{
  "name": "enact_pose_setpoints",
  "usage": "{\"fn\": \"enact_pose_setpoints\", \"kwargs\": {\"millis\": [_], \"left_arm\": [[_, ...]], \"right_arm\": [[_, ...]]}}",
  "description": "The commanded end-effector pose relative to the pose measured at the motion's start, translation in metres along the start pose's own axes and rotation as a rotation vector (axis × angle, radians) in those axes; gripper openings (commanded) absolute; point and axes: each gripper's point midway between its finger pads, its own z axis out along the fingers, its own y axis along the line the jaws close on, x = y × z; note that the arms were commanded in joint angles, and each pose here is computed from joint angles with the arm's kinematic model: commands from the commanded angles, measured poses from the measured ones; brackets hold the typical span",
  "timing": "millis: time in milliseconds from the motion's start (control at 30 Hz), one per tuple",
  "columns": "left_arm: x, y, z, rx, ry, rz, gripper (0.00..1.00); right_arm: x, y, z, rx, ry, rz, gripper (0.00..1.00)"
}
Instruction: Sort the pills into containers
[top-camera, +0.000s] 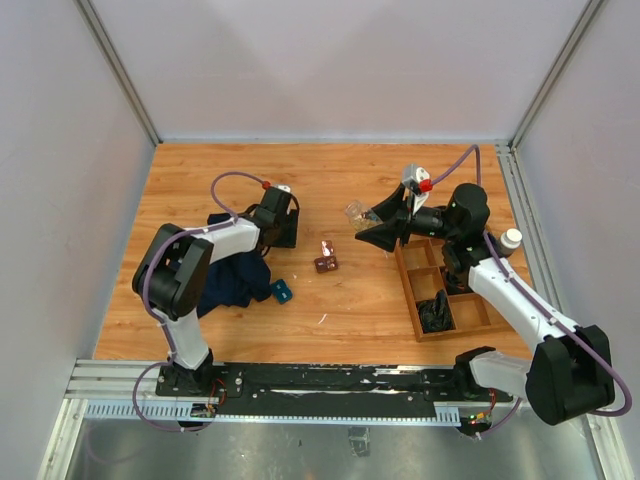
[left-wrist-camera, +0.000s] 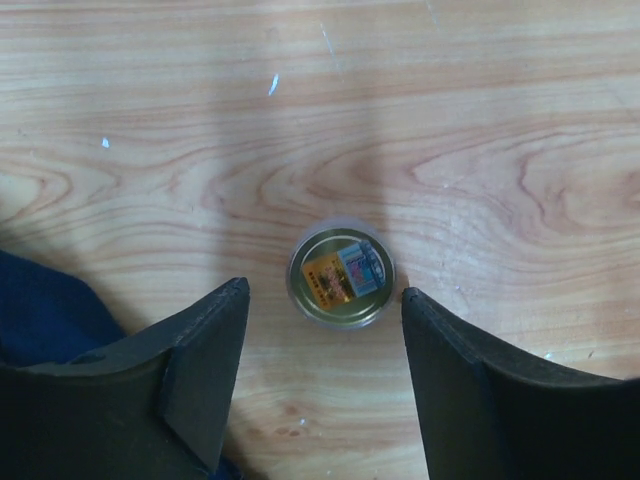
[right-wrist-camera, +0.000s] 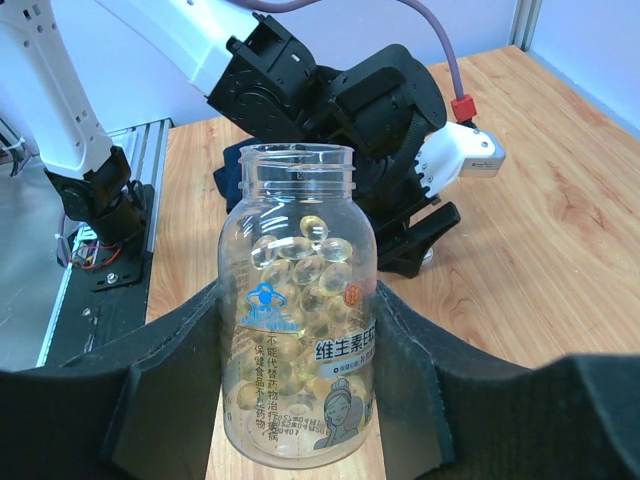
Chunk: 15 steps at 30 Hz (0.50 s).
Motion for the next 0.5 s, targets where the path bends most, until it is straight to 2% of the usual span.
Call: {"fn": "enact_pose_setpoints", "kwargs": {"millis": [0, 100, 400, 467], "left_arm": [[-0.013, 0.001, 0.006, -0.030, -0.013, 0.029, 0.64], [-0.014, 0.000, 0.011, -0.040, -0.001, 0.036, 0.58], [-0.013, 0.002, 0.019, -0.066, 0.026, 0.054, 0.57], [-0.011, 0.002, 0.019, -0.061, 0.030, 0.053, 0.53]], "right_arm": [[-0.007, 0.002, -0.002, -0.024, -0.019, -0.032, 0.06], [-0.007, 0.002, -0.002, -0.032, -0.018, -0.031, 0.06], [-0.008, 0.001, -0.005, -0.026, -0.022, -0.030, 0.06], [-0.009, 0.000, -0.005, -0.023, -0.024, -0.027, 0.06]]}}
